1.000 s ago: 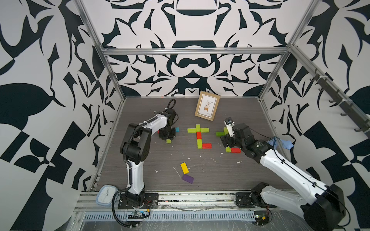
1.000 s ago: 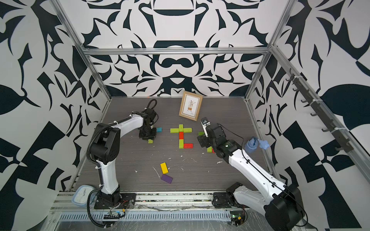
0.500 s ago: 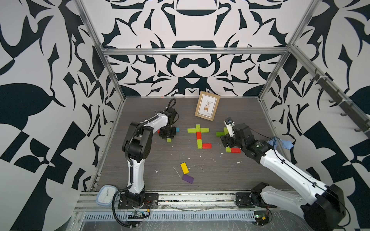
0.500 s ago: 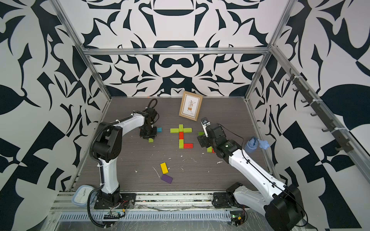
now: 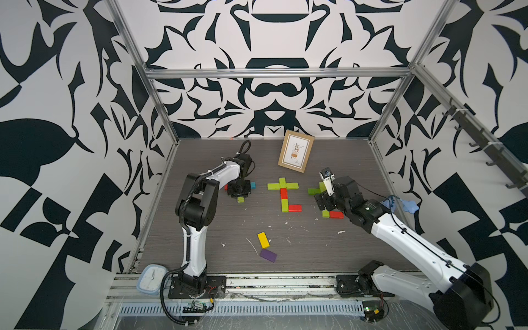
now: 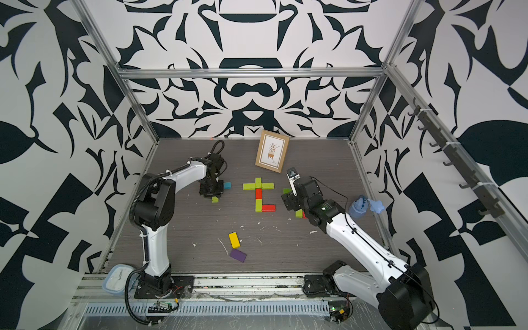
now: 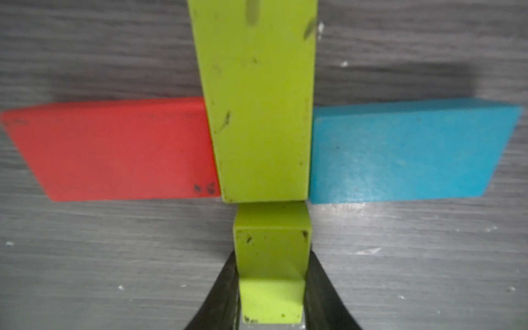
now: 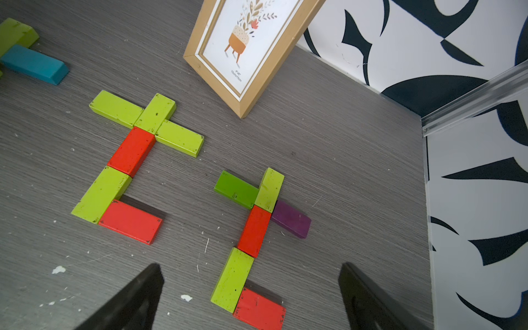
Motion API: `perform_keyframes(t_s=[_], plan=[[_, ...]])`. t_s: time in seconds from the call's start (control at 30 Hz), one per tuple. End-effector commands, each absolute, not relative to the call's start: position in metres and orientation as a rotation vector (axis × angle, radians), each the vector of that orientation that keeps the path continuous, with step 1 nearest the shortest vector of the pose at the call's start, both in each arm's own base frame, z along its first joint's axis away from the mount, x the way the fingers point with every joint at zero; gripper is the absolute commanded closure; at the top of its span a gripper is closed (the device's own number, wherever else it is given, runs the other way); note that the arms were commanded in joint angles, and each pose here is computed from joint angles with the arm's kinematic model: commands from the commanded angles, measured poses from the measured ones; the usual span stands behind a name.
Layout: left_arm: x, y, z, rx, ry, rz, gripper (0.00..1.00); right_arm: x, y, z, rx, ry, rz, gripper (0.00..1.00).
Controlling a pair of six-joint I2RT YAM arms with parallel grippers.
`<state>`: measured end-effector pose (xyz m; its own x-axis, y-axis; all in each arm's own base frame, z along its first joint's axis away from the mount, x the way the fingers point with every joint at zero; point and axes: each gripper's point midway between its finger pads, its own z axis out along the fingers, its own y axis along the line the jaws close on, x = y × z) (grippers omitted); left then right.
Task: Assemble the letter t with building blocks
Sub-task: Assemble the building block at the center of the board.
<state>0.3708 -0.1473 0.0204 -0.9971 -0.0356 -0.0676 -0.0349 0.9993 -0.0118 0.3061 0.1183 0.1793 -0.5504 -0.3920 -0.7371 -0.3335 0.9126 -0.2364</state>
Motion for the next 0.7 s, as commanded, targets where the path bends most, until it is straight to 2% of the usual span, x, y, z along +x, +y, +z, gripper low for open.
perform_keyframes(t_s=[0.0,0.67], plan=[[0.3704,-0.1347,0.0102,-0.092,3.1,0.066,0.65,0.3107,0.1194,0.1984,-0.483,2.15,-0.082,0.01],[0.377,-0.131,0.0068,-0.097,3.094,0.084,0.64,0.3119,0.1196,0.195,-0.489,2.157,-0.092,0.01]])
